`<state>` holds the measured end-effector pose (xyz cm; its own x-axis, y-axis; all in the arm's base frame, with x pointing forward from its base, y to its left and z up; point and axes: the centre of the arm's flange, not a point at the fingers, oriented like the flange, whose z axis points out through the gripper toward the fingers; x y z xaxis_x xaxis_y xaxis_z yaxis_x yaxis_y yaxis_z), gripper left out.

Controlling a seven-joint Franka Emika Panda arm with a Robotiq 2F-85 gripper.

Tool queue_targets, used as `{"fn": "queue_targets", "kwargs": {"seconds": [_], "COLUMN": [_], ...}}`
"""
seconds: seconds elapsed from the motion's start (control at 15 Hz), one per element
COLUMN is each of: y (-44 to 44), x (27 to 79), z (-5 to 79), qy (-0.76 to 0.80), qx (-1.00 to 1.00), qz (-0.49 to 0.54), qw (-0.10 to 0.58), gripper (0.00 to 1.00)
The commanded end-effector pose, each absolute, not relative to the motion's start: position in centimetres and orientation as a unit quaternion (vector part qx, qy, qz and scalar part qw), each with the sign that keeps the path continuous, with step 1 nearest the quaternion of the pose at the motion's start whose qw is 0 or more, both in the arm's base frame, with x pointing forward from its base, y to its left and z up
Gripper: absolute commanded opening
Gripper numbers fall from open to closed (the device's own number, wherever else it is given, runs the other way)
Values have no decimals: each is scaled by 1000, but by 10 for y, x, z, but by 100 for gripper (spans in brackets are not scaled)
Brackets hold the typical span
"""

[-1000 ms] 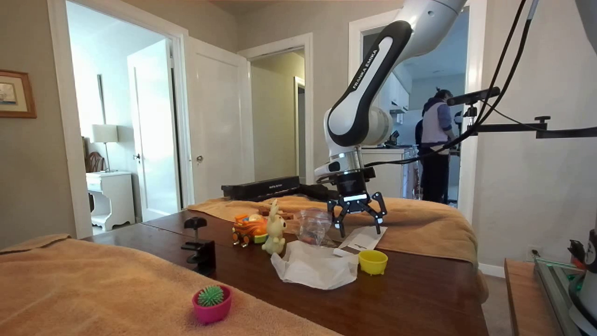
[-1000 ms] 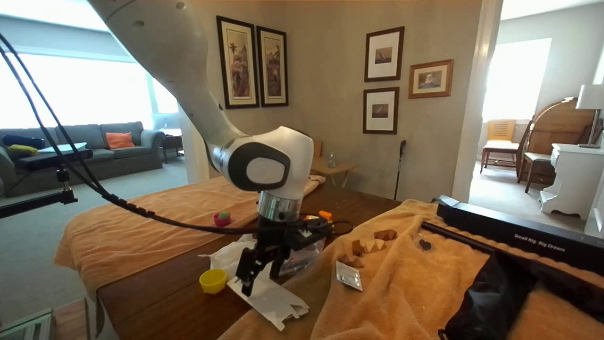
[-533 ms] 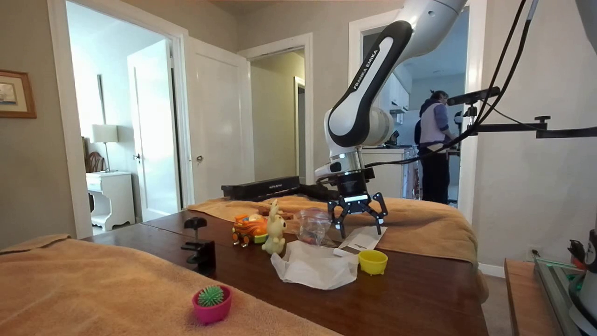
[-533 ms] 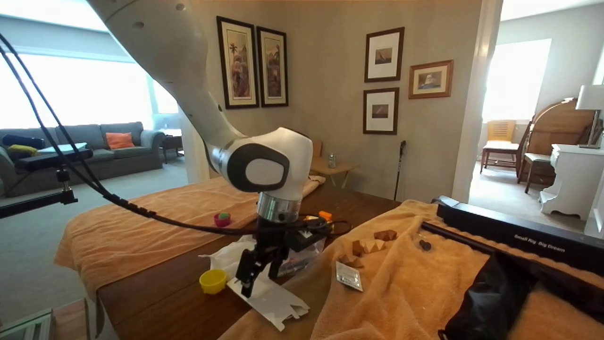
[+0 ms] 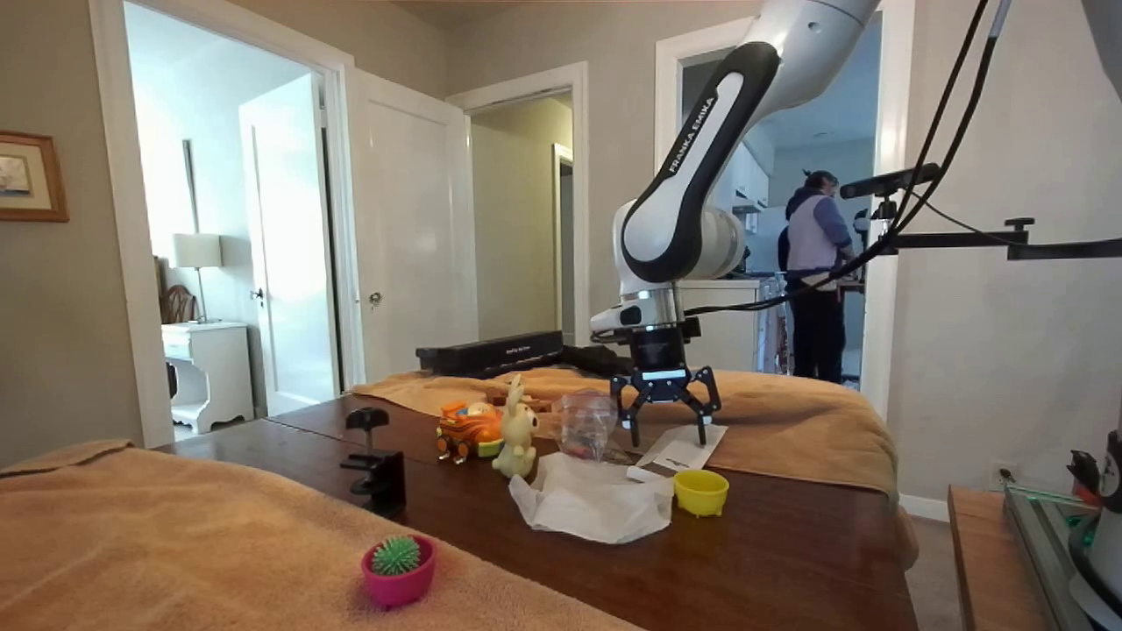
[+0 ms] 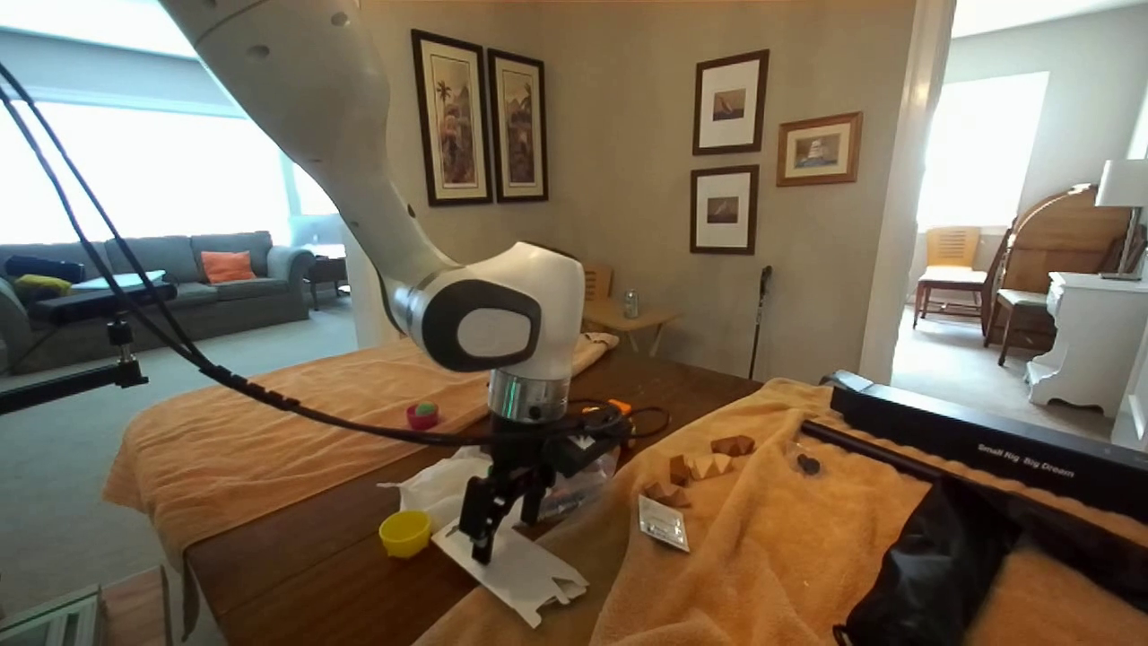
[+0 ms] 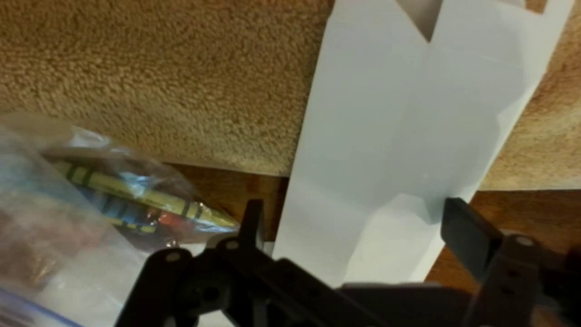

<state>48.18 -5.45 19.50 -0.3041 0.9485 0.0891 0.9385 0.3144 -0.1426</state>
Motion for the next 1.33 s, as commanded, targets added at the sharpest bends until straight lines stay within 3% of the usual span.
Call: {"fn": "queue_targets", "kwargs": {"seconds": [0.0, 0.6, 0.67, 0.73, 1.27], "y": [-52, -54, -55, -55, -54], "x": [475, 473, 473, 473, 475], "z": [197, 195, 195, 195, 195], "qy": [-805, -797, -796, -797, -795], "qx": [-591, -599, -598, -598, -600], "qz": [29, 75, 77, 78, 79], "qw": [47, 42, 41, 40, 40], "gripper": [100, 100, 92, 72, 17]}}
